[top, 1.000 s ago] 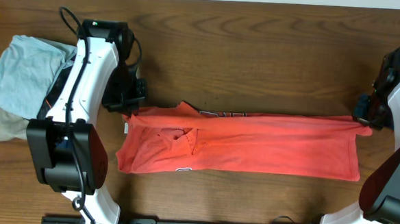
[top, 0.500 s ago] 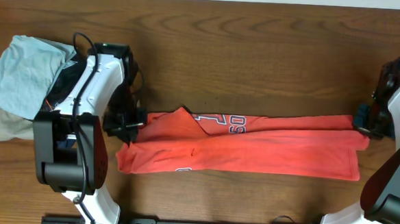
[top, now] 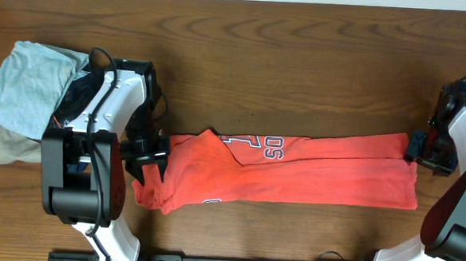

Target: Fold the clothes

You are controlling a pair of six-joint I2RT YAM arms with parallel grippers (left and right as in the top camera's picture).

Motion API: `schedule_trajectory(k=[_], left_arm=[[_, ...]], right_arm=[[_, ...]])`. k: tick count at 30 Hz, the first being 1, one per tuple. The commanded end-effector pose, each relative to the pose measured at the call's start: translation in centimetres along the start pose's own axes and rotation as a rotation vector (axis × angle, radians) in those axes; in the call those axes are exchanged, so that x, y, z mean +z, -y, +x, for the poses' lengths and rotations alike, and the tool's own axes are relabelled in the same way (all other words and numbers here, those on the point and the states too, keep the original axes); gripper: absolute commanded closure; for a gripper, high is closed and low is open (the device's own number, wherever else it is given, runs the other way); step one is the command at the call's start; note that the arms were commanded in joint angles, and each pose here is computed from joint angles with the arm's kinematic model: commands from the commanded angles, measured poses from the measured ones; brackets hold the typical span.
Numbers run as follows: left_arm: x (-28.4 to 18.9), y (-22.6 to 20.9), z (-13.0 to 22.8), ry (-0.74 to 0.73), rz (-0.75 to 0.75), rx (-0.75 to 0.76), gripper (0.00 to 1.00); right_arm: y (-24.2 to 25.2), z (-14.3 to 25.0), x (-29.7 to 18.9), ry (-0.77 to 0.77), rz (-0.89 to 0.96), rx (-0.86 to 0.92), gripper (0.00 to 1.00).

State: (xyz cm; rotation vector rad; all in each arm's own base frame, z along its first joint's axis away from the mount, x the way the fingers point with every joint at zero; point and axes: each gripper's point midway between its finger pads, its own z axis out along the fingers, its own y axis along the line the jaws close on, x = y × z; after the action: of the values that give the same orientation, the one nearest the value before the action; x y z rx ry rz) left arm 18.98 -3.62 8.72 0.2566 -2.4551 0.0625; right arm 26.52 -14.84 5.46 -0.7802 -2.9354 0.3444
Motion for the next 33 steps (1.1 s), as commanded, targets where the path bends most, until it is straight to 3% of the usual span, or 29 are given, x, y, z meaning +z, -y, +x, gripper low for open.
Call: schedule_trajectory(k=[1,10,19,25,33], left_arm=[[0.0,-0.3,-0.1,-0.003,-0.008,0.004,0.56],[-0.3,1.8,-3.6,0.139,0.097,0.028,0.56],[-1.0,3.4,-6.1,0.239,0.174,0.056,0.55],[-1.2,3.6,-6.7,0.267,0.188,0.063,0.56],[-1.3,3.7,-6.9,0.274,0.189,0.065,0.56]], right_arm=[[-0.2,0.1,0.0,0.0,-0.033,0.0,0.38],[-2.3,-0.1,0.3,0.022,-0.165,-0.181,0.33],[-1.9,1.3,3.3,0.0,-0.204,-0.167,0.28],[-3.9,2.0,4.2,0.025,-0.376,-0.229,0.32],[-4.7,2.7,5.6,0.037,-0.407,-0.233,0.34]])
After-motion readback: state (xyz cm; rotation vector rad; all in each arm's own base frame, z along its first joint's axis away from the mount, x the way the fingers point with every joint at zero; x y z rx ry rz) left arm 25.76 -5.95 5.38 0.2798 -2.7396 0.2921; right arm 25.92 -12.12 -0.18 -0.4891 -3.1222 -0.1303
